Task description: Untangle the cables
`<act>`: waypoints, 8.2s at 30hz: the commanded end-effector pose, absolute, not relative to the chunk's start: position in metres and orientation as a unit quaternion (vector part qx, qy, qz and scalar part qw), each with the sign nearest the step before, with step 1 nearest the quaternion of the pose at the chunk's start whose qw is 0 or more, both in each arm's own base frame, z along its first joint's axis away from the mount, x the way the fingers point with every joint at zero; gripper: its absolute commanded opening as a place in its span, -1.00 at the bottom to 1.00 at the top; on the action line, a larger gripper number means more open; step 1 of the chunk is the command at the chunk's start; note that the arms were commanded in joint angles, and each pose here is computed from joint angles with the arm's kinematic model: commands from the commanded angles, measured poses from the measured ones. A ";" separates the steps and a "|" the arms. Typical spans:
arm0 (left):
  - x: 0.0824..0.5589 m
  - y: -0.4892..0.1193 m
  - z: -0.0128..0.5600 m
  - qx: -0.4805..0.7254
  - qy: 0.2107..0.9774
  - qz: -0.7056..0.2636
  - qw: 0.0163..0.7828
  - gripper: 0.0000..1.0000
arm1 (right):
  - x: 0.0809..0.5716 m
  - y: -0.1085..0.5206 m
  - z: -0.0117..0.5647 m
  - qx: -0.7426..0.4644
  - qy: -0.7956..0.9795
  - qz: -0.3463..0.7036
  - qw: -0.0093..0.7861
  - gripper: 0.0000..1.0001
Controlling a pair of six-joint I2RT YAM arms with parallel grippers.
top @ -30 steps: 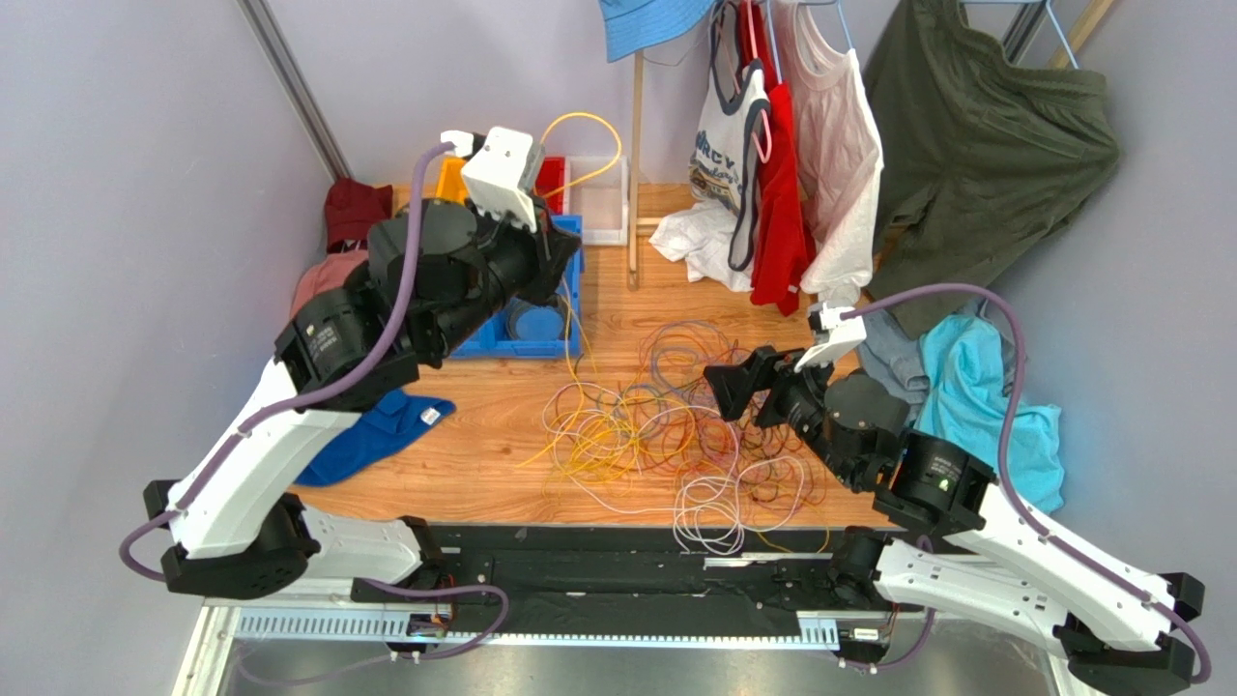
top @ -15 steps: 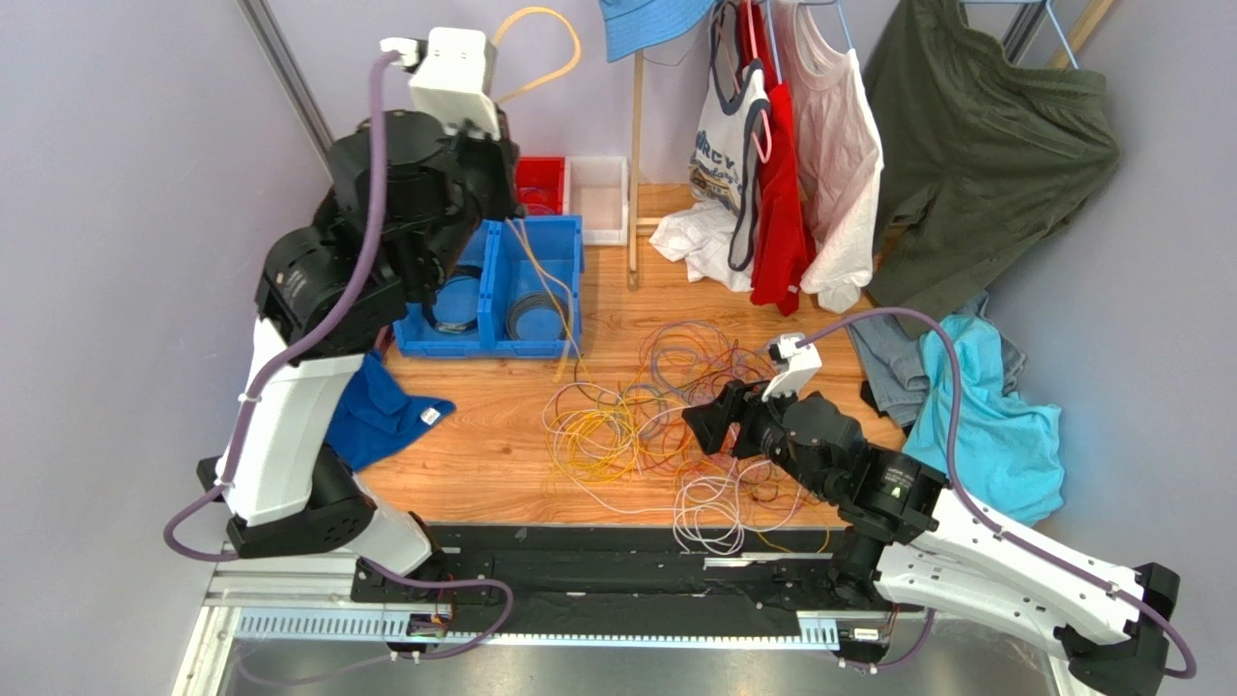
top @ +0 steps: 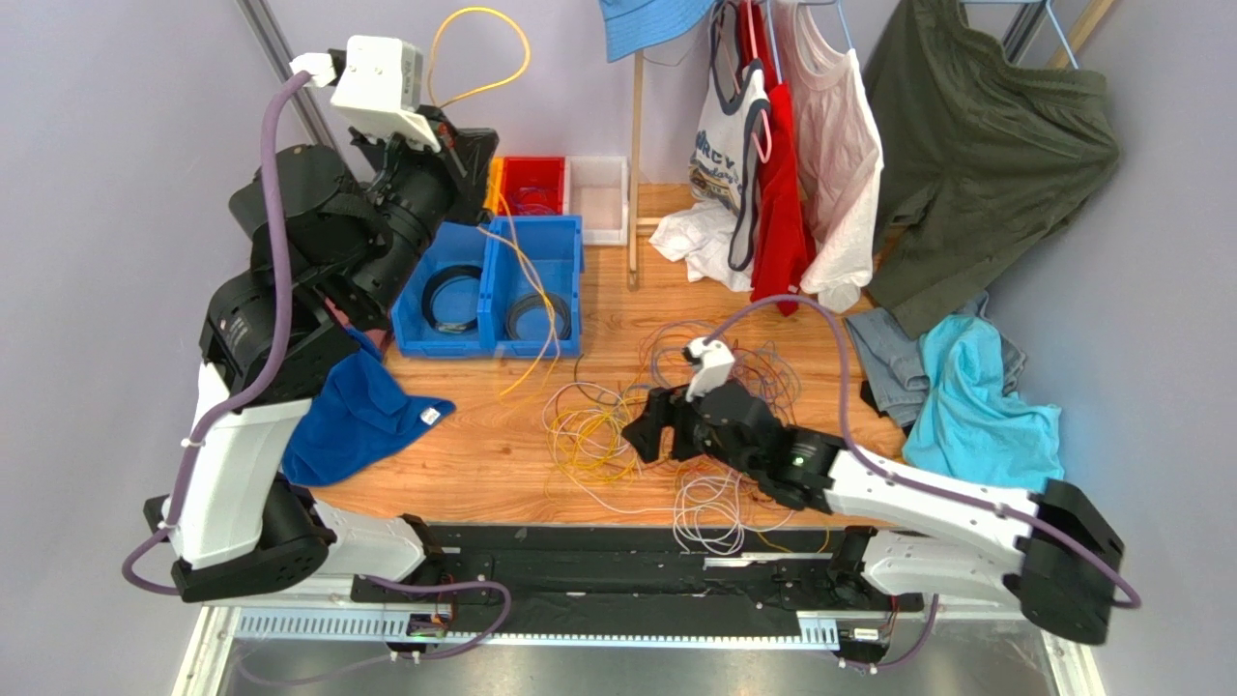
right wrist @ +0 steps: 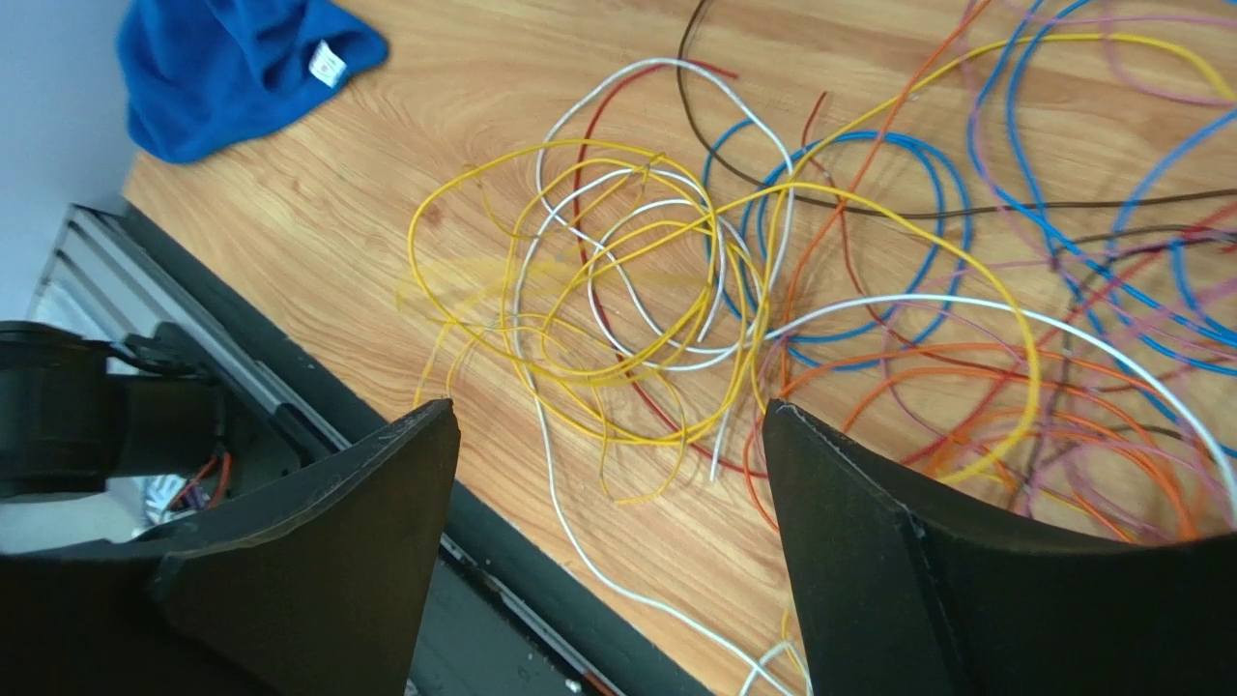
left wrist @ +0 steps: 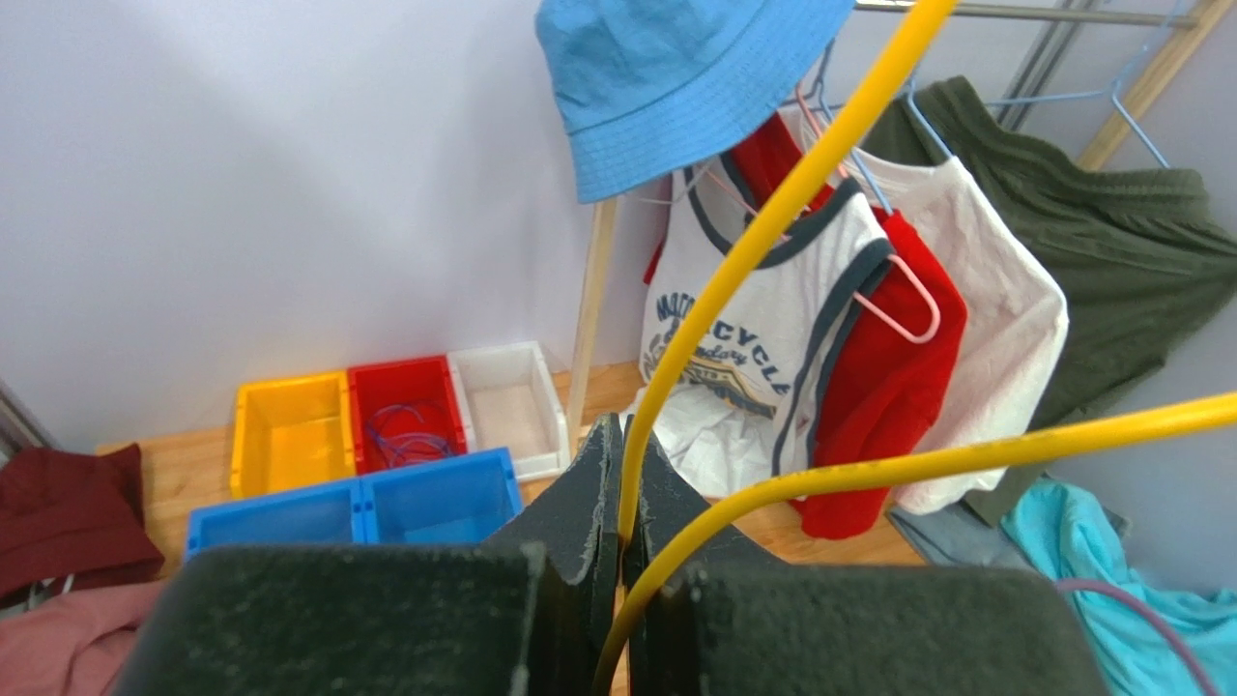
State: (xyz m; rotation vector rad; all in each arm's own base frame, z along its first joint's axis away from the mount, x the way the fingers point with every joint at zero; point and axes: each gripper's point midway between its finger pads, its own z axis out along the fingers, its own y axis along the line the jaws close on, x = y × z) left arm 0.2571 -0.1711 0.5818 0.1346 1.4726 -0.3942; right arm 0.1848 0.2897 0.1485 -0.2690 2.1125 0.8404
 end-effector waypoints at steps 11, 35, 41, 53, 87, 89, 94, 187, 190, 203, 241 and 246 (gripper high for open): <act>0.254 -0.168 0.579 0.074 0.669 -0.171 0.719 -1.00 | 0.251 0.339 0.110 -0.090 0.868 0.226 0.432 -0.33; 0.436 -0.174 0.460 0.028 0.774 -0.079 0.628 -1.00 | 0.164 0.236 0.194 -0.063 0.826 0.334 0.449 -0.31; 0.456 -0.161 0.466 0.013 0.769 -0.072 0.635 -1.00 | 0.164 0.240 0.182 -0.072 0.835 0.325 0.438 -0.31; 0.493 -0.177 0.440 0.034 0.774 -0.072 0.628 -1.00 | 0.167 0.242 0.188 -0.077 0.830 0.325 0.447 -0.31; 0.547 -0.105 0.354 -0.037 0.815 0.023 0.577 -1.00 | 0.171 0.230 0.182 -0.072 0.832 0.303 0.460 -0.30; 0.542 -0.101 0.358 -0.037 0.812 0.021 0.582 -1.00 | 0.172 0.233 0.182 -0.075 0.831 0.304 0.459 -0.31; 0.543 -0.113 0.339 -0.018 0.819 -0.010 0.574 -1.00 | 0.173 0.234 0.178 -0.076 0.832 0.301 0.460 -0.31; 0.170 -0.244 0.174 0.138 0.868 -0.206 0.430 -1.00 | 0.162 0.217 0.133 -0.028 0.854 0.297 0.426 -0.33; 0.181 -0.232 0.264 0.142 0.821 -0.223 0.506 -1.00 | 0.162 0.217 0.132 -0.027 0.852 0.301 0.428 -0.33; 0.189 -0.214 0.544 0.173 0.668 -0.264 0.674 -1.00 | 0.159 0.223 0.151 -0.039 0.831 0.337 0.441 -0.34; 0.346 -0.186 0.381 0.063 0.821 -0.090 0.560 -1.00 | 0.158 0.217 0.177 -0.050 0.796 0.366 0.480 -0.13; 0.389 -0.183 0.360 0.041 0.828 -0.082 0.554 -1.00 | 0.159 0.217 0.174 -0.055 0.798 0.358 0.481 -0.14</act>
